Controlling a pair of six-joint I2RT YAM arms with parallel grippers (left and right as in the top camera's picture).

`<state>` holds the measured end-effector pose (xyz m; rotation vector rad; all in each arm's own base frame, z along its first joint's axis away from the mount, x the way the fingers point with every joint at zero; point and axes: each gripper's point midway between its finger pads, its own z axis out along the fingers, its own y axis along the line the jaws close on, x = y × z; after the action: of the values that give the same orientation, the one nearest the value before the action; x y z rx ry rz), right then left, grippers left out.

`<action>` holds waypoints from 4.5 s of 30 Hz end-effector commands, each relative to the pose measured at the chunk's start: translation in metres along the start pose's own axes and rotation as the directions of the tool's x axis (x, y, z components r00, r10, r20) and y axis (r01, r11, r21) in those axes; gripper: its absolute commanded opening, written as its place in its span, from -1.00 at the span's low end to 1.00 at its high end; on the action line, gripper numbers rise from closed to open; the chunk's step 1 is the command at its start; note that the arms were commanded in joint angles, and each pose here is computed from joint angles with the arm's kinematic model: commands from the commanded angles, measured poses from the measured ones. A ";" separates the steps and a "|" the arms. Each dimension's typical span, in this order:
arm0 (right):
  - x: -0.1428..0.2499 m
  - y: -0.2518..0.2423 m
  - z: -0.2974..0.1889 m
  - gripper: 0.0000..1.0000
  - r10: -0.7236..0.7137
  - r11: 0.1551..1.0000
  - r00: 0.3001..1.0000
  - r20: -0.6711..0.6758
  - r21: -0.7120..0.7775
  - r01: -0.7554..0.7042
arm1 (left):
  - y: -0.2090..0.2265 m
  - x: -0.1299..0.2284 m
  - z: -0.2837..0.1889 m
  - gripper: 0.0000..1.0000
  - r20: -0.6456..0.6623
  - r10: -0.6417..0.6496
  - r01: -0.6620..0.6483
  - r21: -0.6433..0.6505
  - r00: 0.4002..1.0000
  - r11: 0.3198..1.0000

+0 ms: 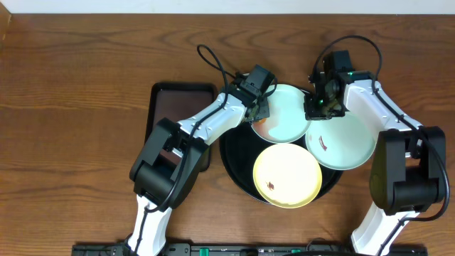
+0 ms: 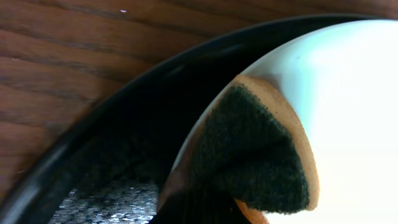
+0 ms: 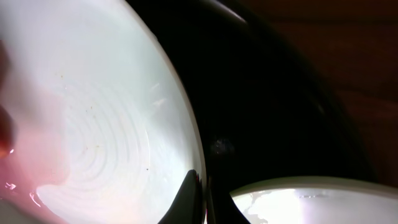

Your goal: Clean dirty plates on tray and stack at the side

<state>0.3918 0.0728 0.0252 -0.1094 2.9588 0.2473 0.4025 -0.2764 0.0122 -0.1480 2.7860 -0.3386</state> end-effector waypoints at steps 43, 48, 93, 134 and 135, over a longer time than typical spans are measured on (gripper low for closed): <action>-0.006 -0.002 -0.004 -0.98 -0.042 0.999 0.999 0.035 0.035 0.040 | -0.030 -0.037 -0.107 -0.85 0.031 0.054 -0.061 0.282 0.998 0.957; -0.010 -0.003 -0.008 -0.98 -0.028 0.999 0.998 0.054 0.044 0.025 | 0.036 -0.037 -0.174 -0.86 0.017 -0.018 0.015 0.159 1.000 0.987; 0.010 0.129 -0.251 -0.98 -0.727 0.382 0.634 0.263 0.923 0.056 | 0.238 0.019 -0.153 -0.85 -0.163 -0.234 0.184 -0.275 0.958 0.944; 0.012 0.134 -0.236 -0.98 -0.681 0.503 0.645 0.346 0.861 0.069 | 0.237 0.019 -0.153 -0.85 -0.164 -0.235 0.184 -0.274 0.958 0.944; 0.013 0.129 -0.222 -0.98 -0.627 0.581 0.680 0.380 0.810 0.083 | 0.237 0.019 -0.153 -0.85 -0.164 -0.235 0.185 -0.274 0.958 0.944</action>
<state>0.3318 0.1635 0.2721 -0.5609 1.9125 -1.0355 0.3205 -0.0185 0.0886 -0.5261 2.9977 -0.0544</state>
